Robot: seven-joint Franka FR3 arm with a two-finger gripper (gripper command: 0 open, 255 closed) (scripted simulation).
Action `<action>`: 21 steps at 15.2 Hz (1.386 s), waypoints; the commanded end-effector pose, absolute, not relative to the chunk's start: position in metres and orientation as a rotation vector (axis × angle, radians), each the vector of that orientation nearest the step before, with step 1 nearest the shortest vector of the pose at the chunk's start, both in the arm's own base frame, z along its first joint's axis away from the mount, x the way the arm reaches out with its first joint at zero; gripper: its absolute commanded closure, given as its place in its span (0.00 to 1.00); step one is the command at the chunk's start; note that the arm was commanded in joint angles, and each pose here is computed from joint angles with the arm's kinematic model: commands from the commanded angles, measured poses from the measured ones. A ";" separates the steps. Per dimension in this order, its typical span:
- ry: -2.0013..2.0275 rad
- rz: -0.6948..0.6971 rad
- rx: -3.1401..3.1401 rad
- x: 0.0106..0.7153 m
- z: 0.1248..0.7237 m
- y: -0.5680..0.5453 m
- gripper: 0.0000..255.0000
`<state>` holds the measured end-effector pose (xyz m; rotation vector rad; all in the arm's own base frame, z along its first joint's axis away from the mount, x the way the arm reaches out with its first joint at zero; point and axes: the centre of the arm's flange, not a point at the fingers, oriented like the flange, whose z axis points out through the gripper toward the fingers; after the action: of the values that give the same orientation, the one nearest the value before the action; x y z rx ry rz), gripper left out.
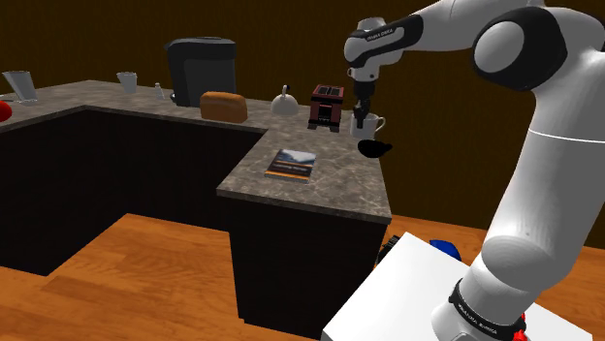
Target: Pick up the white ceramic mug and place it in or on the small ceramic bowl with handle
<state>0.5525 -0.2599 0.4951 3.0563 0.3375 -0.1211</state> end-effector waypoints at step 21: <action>0.338 -0.122 3.056 0.554 0.474 -0.425 1.00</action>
<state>0.5539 -0.4255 0.4797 3.0568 0.3376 -0.1227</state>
